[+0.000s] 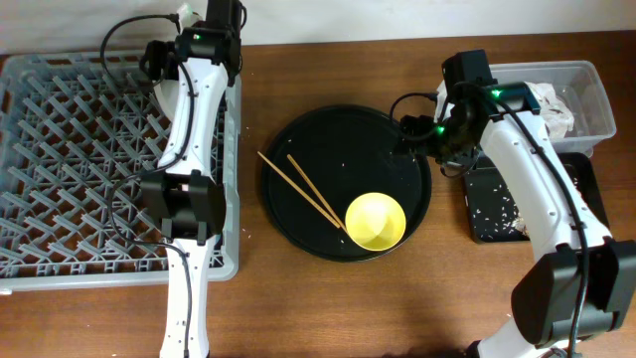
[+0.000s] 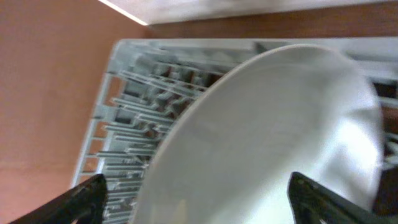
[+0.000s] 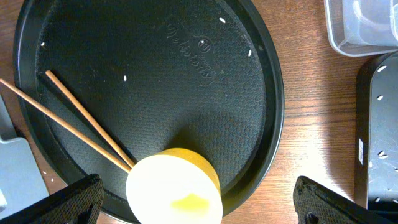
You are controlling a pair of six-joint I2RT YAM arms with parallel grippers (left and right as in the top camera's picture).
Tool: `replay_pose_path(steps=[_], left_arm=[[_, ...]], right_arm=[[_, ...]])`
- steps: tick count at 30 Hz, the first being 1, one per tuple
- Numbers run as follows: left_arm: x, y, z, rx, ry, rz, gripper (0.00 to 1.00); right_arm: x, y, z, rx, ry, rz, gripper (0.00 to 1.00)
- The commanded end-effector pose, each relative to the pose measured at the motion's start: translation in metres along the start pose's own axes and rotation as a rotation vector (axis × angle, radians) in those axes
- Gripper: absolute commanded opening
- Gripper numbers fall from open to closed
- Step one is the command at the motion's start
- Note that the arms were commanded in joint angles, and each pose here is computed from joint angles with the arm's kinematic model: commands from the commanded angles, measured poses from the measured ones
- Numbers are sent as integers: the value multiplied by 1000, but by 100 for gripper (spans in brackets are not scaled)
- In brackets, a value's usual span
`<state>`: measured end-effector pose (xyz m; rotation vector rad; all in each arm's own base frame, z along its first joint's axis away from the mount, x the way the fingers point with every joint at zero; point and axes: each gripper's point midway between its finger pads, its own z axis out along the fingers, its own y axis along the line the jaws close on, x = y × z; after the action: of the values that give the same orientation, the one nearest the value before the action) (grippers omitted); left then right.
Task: Sort waste into correct bins and load items into the dishwasher rack
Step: 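Release the plate in the rack and move the right gripper toward the yellow bowl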
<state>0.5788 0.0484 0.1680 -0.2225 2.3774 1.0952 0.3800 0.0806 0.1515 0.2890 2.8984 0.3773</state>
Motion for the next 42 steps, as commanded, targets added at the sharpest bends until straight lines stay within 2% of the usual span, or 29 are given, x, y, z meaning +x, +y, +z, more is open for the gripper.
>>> replay_pose_path(steps=[1,4,7,11,13,14,16,20,25,28,31,35,38,42], left_arm=[[-27,5,-36,213,-65,-96,99],[-43,4,-90,491,-122,-139,99],[-41,7,-144,745,-142,-134,99],[-11,3,-194,996,-58,-72,99],[7,-5,-206,1084,5,-27,99],[10,-15,-221,1185,-7,35,98],[12,-23,-241,1298,-14,62,96],[14,-24,-261,1325,-40,84,93],[21,-12,-295,1344,-77,125,94],[46,2,-300,1256,-23,189,94],[78,11,-299,1223,84,215,94],[108,8,-290,1207,193,237,94],[132,-20,-273,1199,277,259,93],[161,-61,-257,1263,372,281,90]], right_arm=[[-1,0,0,-5,0,6,98],[-1,1,0,-7,-1,6,99],[-1,2,0,-12,1,6,99],[0,4,-14,-18,-15,-1,99],[0,10,-39,-32,-57,-37,100],[0,12,-55,-38,-88,-52,100],[2,13,-80,-35,-142,-61,100],[21,4,-128,5,-240,-68,100],[43,-10,-163,65,-310,-63,99],[47,-13,-166,74,-310,-50,100],[46,-16,-150,84,-262,-13,100],[46,1,-115,0,-149,-19,97],[50,12,-75,9,-48,-54,85],[61,20,-23,43,77,-93,70]])
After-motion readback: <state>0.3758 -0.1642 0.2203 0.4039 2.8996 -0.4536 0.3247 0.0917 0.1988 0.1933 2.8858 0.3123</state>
